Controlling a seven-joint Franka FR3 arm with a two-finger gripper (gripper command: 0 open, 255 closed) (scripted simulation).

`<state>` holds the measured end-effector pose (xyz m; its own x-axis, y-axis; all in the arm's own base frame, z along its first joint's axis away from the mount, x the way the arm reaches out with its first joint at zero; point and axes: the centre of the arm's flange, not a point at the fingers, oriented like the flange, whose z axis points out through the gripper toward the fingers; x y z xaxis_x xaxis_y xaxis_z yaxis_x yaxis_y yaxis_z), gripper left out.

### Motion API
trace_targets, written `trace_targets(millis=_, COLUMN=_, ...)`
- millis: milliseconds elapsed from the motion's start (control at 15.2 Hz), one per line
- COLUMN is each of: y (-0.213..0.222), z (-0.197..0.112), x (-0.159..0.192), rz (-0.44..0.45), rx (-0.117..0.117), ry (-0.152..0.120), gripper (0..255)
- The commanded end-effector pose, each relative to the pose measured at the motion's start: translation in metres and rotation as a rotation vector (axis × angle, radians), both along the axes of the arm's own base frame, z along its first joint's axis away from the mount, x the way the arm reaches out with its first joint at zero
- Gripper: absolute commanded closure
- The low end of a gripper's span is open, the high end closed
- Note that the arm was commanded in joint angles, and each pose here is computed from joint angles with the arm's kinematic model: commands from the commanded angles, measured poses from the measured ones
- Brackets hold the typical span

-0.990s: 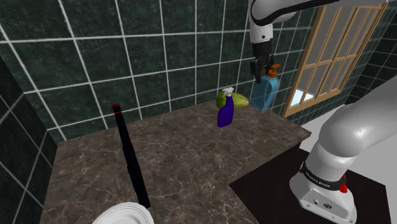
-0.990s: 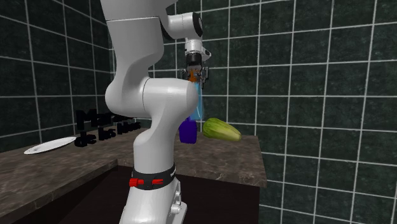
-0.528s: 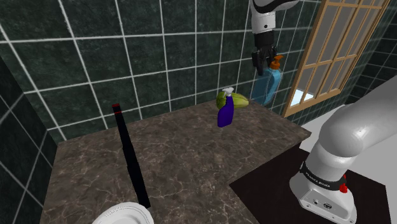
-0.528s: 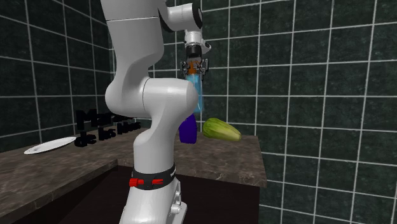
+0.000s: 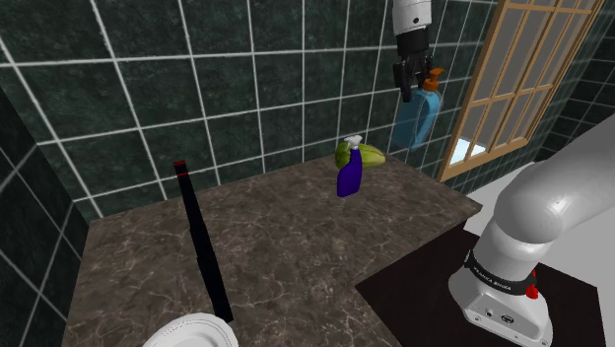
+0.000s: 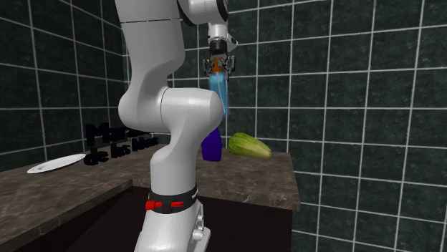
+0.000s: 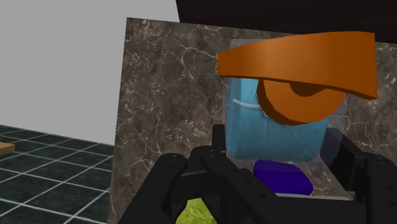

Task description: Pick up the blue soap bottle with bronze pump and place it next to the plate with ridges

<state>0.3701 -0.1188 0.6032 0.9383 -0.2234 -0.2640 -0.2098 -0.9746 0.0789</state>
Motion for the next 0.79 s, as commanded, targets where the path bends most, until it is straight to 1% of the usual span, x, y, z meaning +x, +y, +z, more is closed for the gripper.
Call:
trace_targets(millis=0, y=0.0, z=0.011, x=0.0, rz=0.0, rx=0.0, ry=0.0, gripper=255)
trace_targets(millis=528, y=0.0, z=0.052, x=0.0, rz=0.0, rx=0.0, ry=0.0, gripper=255)
trace_targets(millis=726, y=0.039, z=0.052, x=-0.009, rz=0.0, rx=0.0, ry=0.0, gripper=255)
